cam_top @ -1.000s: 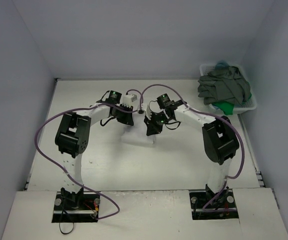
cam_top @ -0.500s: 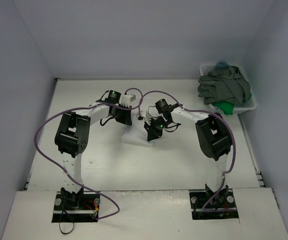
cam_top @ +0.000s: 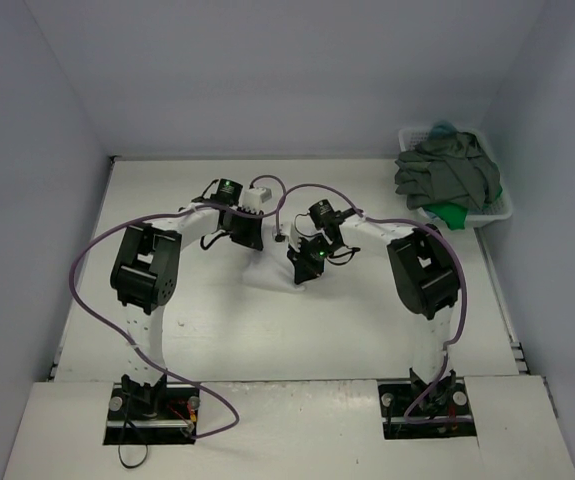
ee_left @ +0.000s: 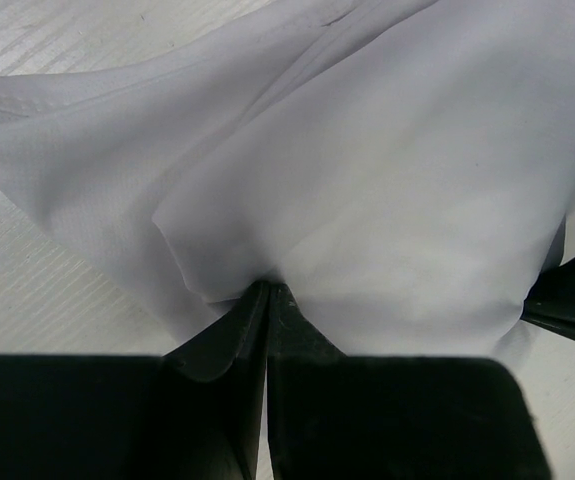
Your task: Fold and stack the t-shirts
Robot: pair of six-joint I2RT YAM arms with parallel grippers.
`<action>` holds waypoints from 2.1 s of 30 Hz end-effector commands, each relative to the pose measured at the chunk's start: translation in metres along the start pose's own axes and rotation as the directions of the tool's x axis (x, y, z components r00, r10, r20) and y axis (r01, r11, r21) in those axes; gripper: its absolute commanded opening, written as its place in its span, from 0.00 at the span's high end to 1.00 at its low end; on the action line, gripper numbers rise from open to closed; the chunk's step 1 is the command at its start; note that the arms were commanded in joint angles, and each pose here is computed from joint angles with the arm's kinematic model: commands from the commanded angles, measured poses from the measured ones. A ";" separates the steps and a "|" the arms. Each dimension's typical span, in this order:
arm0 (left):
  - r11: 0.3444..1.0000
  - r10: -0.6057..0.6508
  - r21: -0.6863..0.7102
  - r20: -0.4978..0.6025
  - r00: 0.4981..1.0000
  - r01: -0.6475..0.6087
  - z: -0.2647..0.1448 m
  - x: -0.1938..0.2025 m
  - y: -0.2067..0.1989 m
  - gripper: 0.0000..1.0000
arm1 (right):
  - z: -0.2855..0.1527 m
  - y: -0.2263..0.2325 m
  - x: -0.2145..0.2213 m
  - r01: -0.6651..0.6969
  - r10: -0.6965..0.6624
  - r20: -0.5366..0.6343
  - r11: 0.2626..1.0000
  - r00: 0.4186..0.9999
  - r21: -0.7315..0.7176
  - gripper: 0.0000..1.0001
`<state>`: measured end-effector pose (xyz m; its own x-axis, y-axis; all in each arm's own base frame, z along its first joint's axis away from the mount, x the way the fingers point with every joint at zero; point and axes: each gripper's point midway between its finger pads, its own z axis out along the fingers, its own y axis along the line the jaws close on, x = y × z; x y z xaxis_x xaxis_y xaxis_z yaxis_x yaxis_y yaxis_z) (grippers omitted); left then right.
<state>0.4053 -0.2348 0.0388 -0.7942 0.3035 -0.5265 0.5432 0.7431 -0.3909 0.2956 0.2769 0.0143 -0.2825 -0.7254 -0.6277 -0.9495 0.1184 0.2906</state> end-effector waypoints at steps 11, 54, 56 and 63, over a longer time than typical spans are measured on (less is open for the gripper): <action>0.996 0.067 -0.067 0.125 0.990 -0.059 -0.069 -0.061 -0.006 1.00 | -0.057 -0.019 -0.063 0.046 -0.062 0.088 0.983 0.994 0.176 0.94; 0.998 0.041 -0.044 0.092 0.995 -0.037 -0.087 -0.037 -0.014 1.00 | -0.075 -0.085 -0.077 -0.021 -0.024 0.159 0.962 0.987 0.274 0.96; 0.998 0.045 -0.045 0.093 0.995 -0.041 -0.093 -0.036 -0.015 1.00 | -0.081 -0.082 -0.085 -0.021 -0.030 0.174 0.959 0.984 0.282 0.94; 1.000 -0.020 0.000 0.083 0.996 0.020 -0.099 -0.024 -0.008 1.00 | -0.084 -0.065 -0.113 -0.001 -0.058 0.206 0.962 0.977 0.274 0.93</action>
<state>0.3929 -0.1924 0.1024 -0.8046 0.2627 -0.5326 0.5054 0.7738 -0.3818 0.3997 0.2755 0.0791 -0.3157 -0.6226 -0.7161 -0.9373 0.3220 0.1332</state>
